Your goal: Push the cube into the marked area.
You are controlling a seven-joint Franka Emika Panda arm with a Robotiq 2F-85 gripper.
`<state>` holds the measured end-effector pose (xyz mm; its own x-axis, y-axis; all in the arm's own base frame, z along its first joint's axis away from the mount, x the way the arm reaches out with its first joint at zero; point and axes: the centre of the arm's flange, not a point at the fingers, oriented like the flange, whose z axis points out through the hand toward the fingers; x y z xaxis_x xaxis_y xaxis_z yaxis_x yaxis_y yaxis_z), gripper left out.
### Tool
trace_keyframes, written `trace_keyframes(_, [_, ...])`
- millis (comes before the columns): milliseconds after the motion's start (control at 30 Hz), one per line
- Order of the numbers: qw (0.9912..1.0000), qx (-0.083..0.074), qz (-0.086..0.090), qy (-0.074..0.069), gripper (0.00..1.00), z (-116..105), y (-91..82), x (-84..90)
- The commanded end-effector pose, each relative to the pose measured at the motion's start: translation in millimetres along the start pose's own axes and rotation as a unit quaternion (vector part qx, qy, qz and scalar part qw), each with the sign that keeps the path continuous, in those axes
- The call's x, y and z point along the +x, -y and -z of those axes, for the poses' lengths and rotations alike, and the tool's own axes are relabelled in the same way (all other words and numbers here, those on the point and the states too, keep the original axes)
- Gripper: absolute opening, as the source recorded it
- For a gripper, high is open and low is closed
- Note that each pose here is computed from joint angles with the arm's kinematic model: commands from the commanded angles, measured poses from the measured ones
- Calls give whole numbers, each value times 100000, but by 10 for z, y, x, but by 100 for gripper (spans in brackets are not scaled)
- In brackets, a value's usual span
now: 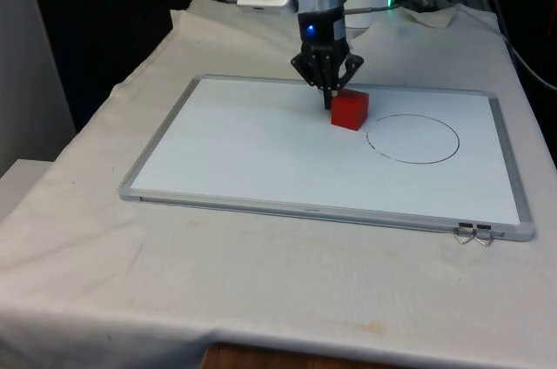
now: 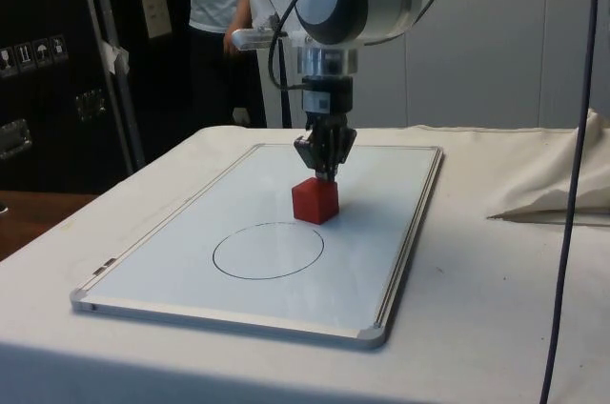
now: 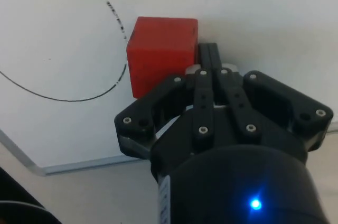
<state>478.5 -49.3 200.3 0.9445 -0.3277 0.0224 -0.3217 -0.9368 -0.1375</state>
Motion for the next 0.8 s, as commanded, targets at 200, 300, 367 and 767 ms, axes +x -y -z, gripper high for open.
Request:
trace_keyframes(200, [99999, -118, -406, 176, 0, -52, 214, -39])
trace_keyframes(300, [99999, 58, -468, 209, 0, -55, 269, -47])
trace_keyframes(367, [99997, 301, -585, 290, 0, -59, 341, -57])
trace_keyframes(767, [99982, 1264, -1374, 453, 0, -78, 637, -65])
